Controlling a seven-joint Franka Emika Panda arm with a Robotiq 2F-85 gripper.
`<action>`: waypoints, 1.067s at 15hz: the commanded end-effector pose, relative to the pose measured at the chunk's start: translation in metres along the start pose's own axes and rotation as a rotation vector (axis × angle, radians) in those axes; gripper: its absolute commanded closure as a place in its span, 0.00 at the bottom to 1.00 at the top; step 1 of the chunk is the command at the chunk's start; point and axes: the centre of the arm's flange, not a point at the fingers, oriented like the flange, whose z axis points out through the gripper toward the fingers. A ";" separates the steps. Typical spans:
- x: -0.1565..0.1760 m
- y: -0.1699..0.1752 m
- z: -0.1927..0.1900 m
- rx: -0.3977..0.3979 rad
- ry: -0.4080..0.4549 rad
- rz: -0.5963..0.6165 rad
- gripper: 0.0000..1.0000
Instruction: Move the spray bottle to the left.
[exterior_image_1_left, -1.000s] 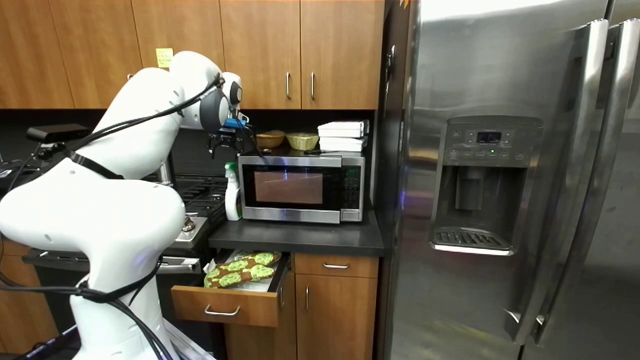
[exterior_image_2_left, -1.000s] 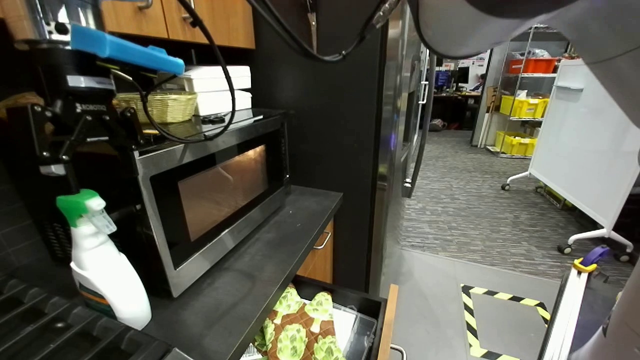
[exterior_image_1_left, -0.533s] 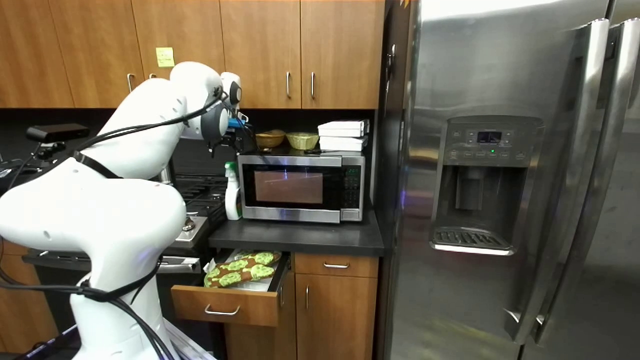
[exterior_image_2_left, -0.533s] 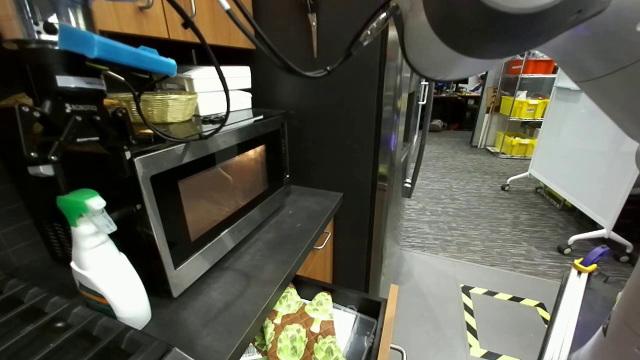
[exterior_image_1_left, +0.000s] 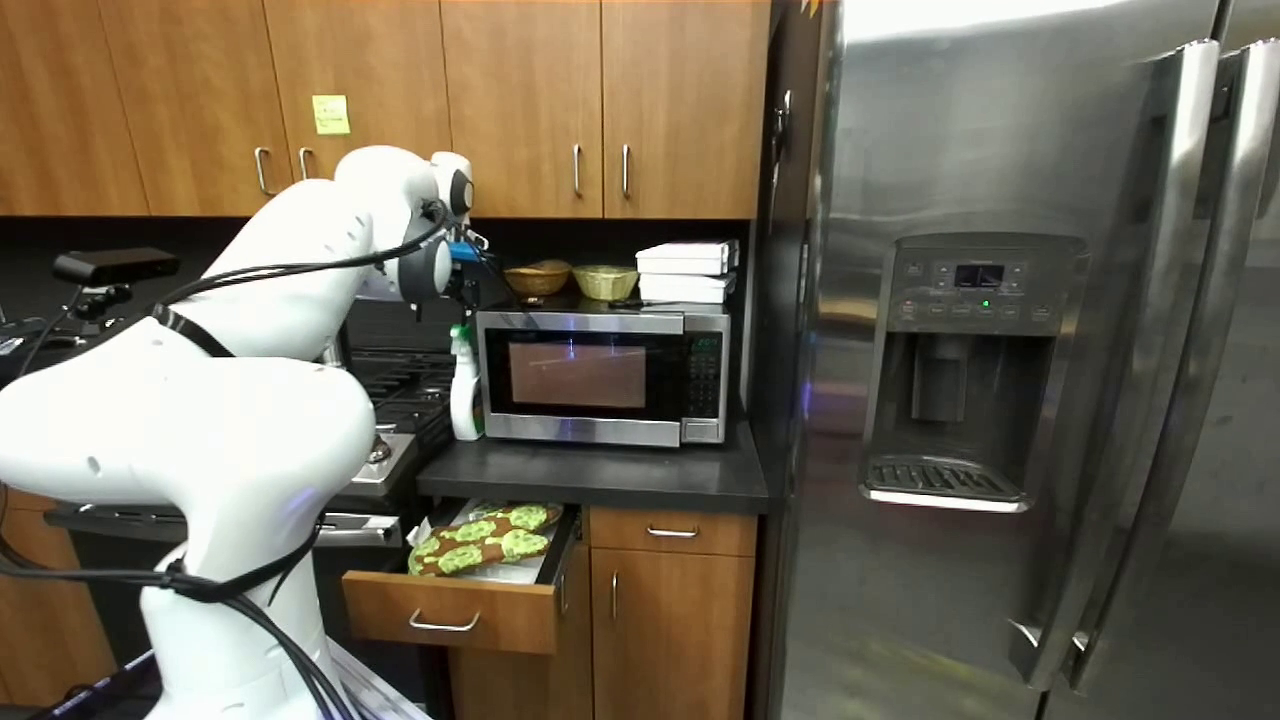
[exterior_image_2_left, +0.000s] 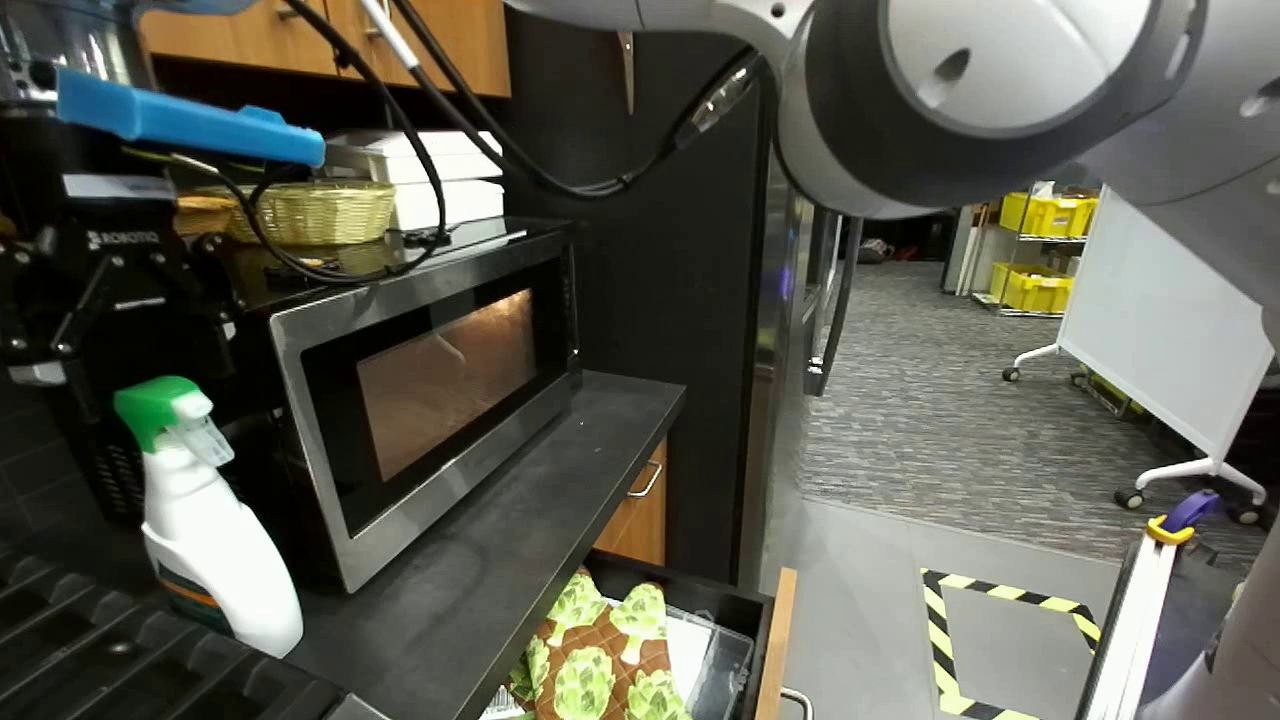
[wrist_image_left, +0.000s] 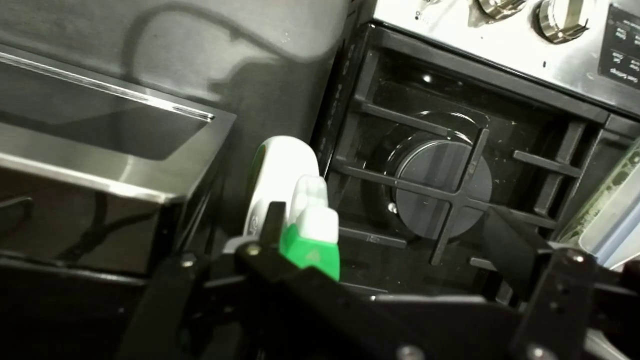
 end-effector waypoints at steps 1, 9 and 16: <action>0.041 0.003 -0.012 -0.041 0.007 0.016 0.00; 0.044 0.011 -0.005 -0.138 0.044 0.014 0.00; 0.049 0.011 -0.002 -0.135 0.055 0.017 0.00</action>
